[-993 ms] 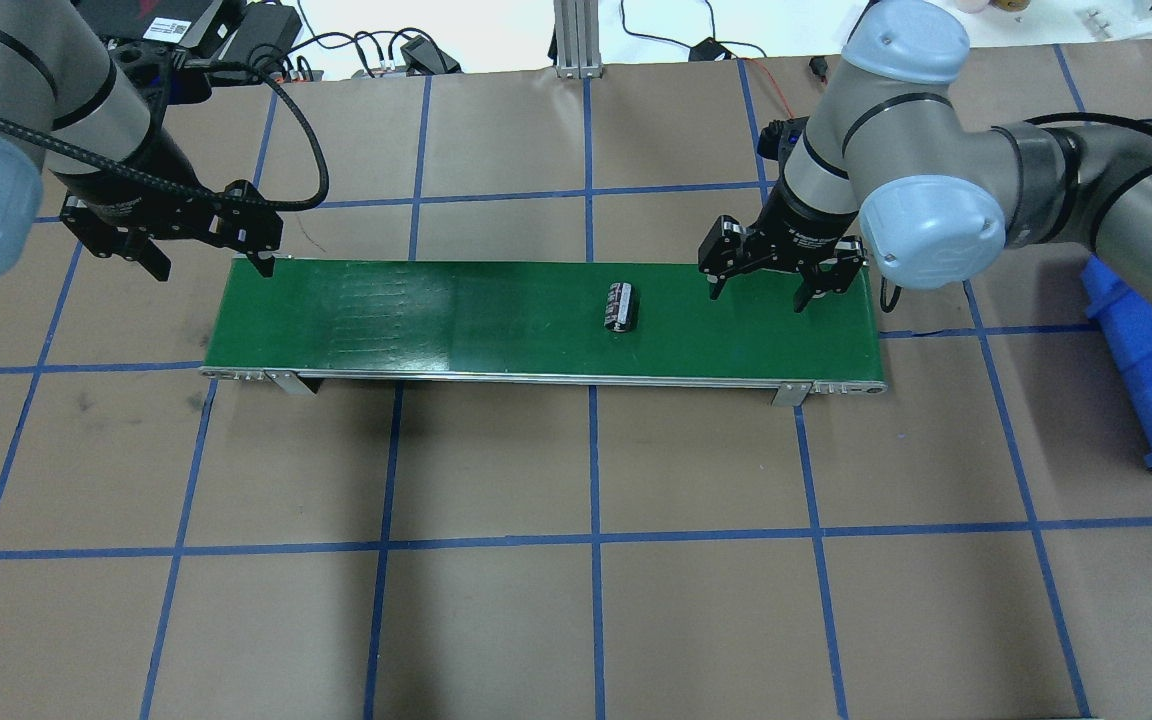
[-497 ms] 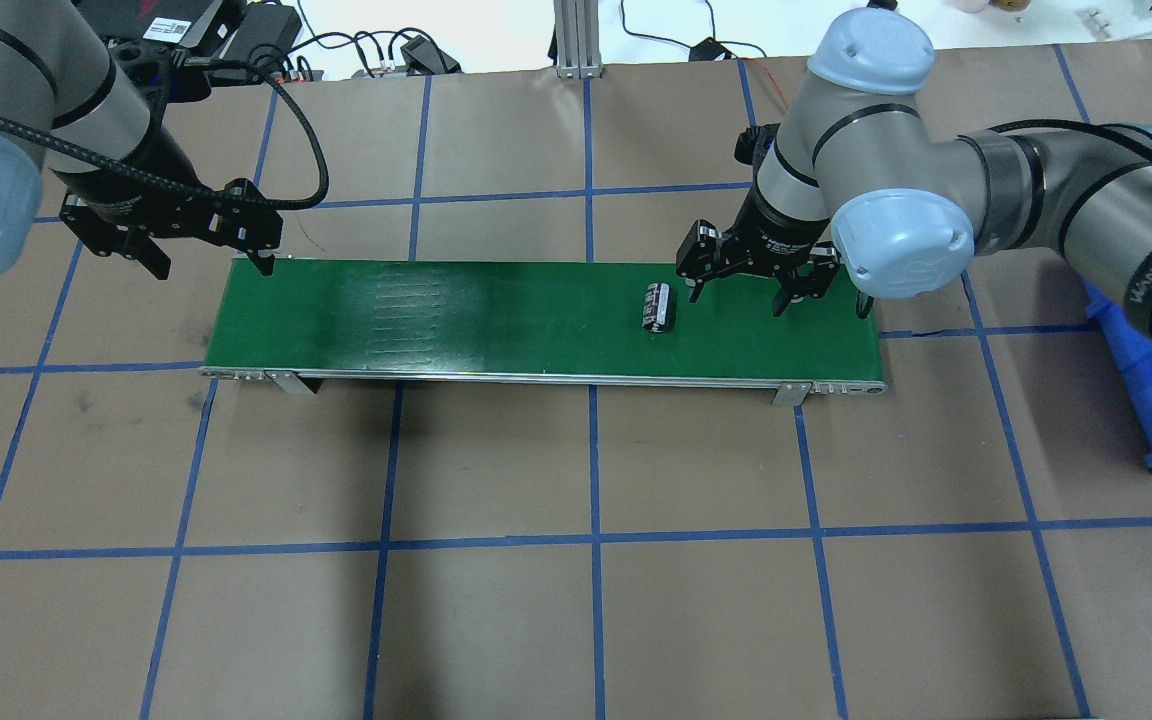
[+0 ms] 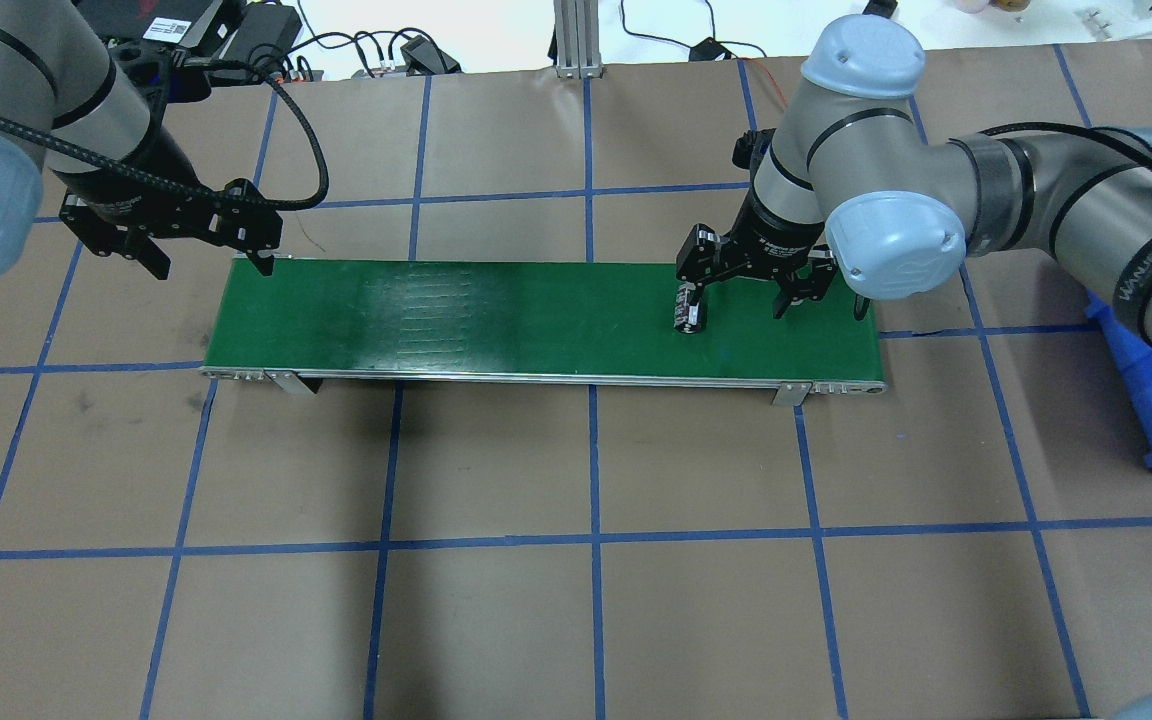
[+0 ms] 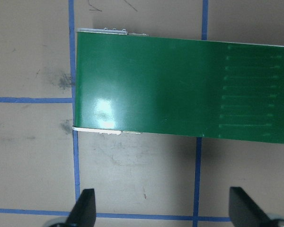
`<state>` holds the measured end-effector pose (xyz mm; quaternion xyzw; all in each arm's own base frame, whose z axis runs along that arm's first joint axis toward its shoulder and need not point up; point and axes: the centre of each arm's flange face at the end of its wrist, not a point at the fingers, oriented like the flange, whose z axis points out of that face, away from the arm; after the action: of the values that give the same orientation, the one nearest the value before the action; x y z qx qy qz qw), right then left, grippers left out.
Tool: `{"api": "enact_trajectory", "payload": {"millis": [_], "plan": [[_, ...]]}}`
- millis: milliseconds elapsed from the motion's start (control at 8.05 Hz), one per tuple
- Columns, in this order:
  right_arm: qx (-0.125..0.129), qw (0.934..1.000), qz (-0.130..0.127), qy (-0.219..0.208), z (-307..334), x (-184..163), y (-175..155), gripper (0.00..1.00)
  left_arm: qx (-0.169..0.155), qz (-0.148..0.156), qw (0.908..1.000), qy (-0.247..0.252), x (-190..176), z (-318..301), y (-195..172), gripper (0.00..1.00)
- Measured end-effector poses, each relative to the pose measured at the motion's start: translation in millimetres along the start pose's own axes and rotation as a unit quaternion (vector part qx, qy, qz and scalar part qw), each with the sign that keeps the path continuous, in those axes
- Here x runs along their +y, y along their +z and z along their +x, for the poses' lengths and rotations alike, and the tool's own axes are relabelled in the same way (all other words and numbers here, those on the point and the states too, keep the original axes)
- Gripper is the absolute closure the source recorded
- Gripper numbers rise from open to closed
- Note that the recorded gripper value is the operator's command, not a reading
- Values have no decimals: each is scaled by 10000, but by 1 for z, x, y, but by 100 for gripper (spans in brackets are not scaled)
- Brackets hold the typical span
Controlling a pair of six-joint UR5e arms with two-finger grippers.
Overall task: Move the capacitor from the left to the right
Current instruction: 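Grasp the capacitor on the belt with the right gripper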
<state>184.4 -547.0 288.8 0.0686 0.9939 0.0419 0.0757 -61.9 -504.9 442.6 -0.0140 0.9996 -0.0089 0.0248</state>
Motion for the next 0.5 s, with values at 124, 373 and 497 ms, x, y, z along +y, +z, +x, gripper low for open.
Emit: {"api": "enact_trajectory", "payload": {"millis": [124,373,497], "plan": [[39,10000,12,-9,1,-1,0,0,2,-3,10000,0,0,0,0,0],[176,9998,86,-28,3,-6,5,2,3,-3,10000,-1,0,0,0,0],[212,9997,113,-51,4,-12,13,12,2,1,10000,2,0,0,0,0]]}}
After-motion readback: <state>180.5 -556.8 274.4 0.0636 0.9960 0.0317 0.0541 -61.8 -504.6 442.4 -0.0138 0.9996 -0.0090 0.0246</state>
